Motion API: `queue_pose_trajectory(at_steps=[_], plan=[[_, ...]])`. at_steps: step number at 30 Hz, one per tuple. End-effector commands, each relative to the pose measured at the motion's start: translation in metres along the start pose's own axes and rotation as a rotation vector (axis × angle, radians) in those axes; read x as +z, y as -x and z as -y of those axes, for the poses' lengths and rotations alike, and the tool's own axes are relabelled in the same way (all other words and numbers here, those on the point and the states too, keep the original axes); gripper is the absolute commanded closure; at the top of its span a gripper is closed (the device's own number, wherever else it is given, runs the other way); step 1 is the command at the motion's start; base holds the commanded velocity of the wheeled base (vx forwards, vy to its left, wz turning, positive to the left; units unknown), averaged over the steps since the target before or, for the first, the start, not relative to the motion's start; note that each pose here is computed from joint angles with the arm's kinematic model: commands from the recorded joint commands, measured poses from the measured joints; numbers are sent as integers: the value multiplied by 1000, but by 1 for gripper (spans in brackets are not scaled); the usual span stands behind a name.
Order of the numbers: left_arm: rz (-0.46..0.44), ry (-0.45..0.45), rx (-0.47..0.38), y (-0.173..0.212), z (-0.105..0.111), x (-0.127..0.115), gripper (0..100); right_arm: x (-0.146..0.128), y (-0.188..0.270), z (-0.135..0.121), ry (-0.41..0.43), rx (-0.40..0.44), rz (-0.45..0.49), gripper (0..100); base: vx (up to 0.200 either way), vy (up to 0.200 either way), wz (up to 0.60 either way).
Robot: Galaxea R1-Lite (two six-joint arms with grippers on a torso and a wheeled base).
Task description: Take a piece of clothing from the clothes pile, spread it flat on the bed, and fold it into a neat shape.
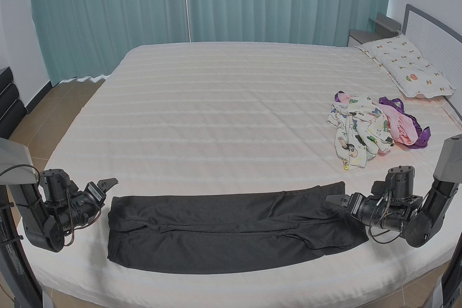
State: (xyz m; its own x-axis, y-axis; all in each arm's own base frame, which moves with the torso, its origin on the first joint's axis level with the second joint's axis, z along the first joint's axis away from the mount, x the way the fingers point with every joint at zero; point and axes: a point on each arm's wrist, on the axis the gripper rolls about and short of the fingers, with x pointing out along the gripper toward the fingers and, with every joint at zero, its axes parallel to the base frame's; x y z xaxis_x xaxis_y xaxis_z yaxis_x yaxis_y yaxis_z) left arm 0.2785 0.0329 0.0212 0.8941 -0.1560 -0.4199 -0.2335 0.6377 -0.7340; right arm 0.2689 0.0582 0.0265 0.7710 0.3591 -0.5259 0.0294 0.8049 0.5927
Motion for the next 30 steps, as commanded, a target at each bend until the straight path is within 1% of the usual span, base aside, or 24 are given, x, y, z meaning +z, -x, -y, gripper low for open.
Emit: queue_pose_trajectory(at_steps=[1,3,5,16,22,23,26,30], plan=[[-41,-54,40,-37,13,27,0,-4,7,4,-55,-23,-3,0,0,0,0],[-87,-95,78,-38,11,26,0,-4,7,5,-57,-28,-5,0,0,0,0],[-105,-115,94,-40,8,25,0,-3,6,7,-60,-33,-1,0,0,0,0],[-107,-118,82,-39,10,24,0,0,7,8,-63,-34,10,0,0,0,0],[-154,-122,96,-43,7,13,0,6,7,14,-79,-49,32,0,0,0,0],[-156,-121,98,-44,6,12,100,8,8,15,-81,-49,43,0,0,0,0],[-150,-119,97,-47,5,14,100,23,11,18,-88,-44,109,0,0,0,0],[-153,-115,102,-47,4,13,100,32,6,21,-95,-48,133,0,0,0,0]])
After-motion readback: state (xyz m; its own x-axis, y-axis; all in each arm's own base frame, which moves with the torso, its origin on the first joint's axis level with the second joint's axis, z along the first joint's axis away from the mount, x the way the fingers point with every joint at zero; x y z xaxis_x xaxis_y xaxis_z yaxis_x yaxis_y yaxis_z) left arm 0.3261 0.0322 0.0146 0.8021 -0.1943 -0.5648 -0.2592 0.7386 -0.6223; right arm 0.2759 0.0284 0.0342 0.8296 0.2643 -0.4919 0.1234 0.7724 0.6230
